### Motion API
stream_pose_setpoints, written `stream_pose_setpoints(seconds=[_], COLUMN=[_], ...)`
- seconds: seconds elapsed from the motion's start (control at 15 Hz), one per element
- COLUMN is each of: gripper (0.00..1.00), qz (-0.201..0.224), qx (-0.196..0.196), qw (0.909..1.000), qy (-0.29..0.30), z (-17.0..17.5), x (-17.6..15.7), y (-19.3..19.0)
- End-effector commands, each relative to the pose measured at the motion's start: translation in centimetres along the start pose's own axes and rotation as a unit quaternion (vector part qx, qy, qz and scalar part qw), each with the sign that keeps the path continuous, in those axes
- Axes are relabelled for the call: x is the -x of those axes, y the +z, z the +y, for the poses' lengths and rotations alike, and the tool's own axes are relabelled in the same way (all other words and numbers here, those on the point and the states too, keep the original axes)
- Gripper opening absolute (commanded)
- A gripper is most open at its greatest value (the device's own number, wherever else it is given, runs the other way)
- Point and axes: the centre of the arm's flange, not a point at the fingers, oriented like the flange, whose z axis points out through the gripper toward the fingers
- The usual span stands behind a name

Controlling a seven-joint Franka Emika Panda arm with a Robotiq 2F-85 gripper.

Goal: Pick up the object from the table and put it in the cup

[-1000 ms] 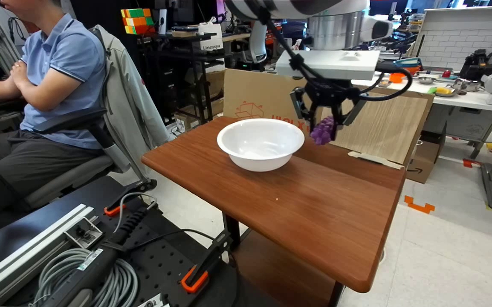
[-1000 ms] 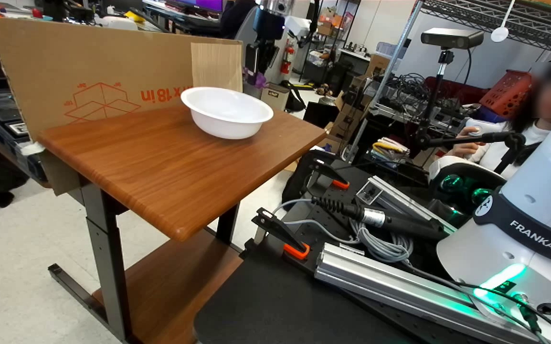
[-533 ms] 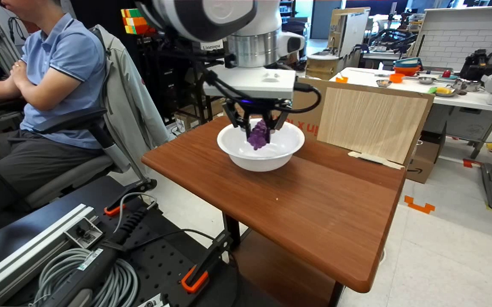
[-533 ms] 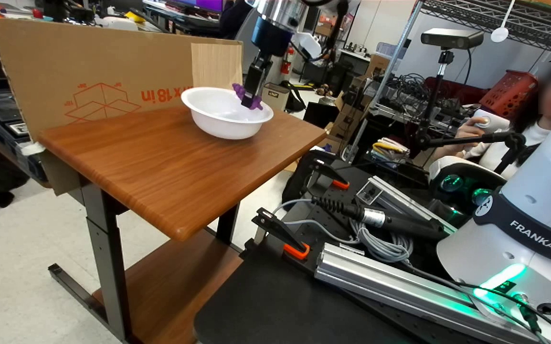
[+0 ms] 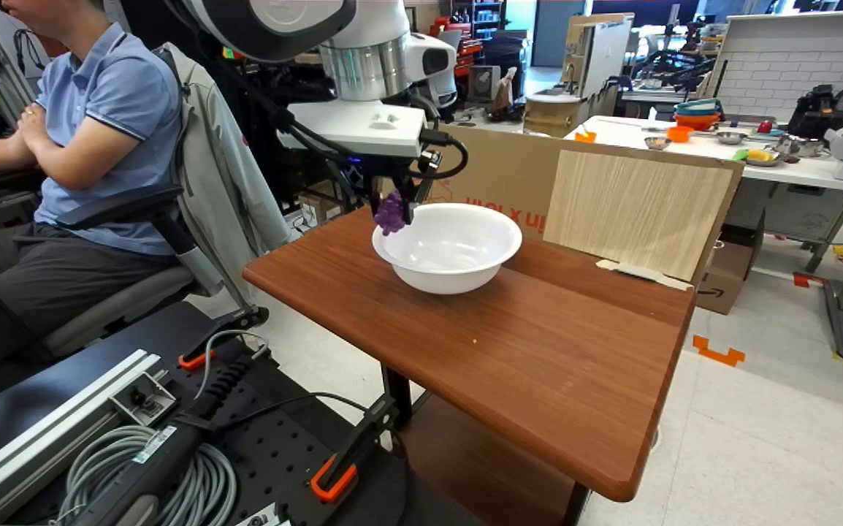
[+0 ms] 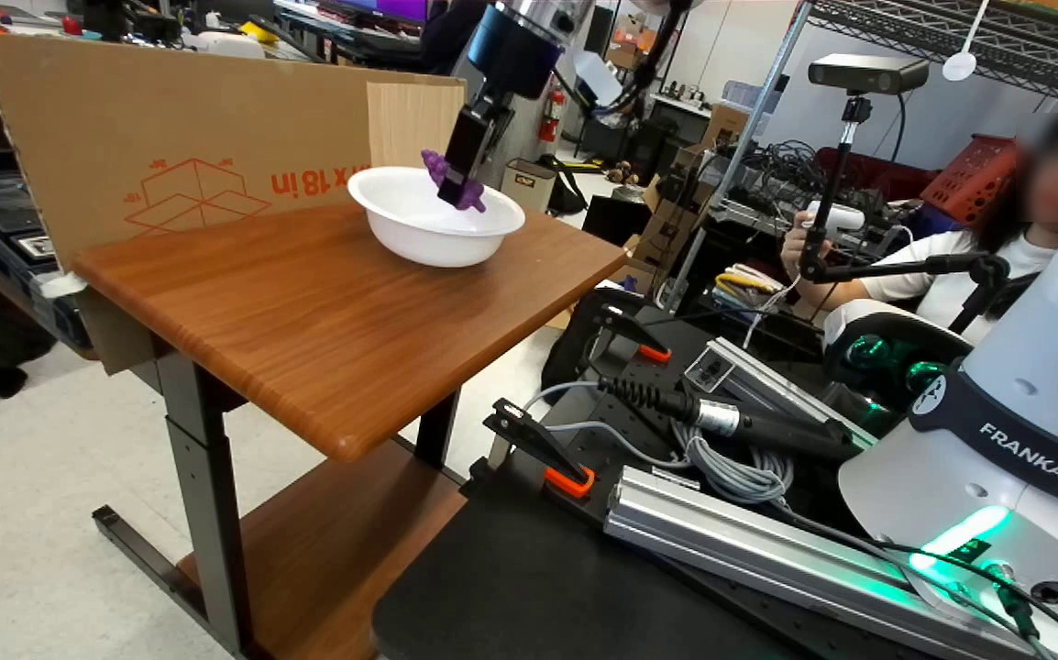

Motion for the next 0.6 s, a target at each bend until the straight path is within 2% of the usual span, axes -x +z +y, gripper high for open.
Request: stream_pose_setpoints(seconds=[0.0, 0.2, 0.47, 0.53], gripper=[0.18, 0.18, 0.18, 0.53], qz=[0.021, 0.019, -0.019, -0.029], qx=[-0.002, 0.02, 0.057, 0.064], qw=[0.9988, 0.9965, 0.9914, 0.9899], qy=[0.044, 0.079, 0.116, 0.123], z=[1.8, 3.9, 6.3, 6.6], x=[-3.1, -4.3, -4.1, -3.9], y=[-2.2, -1.6, 1.8, 2.6])
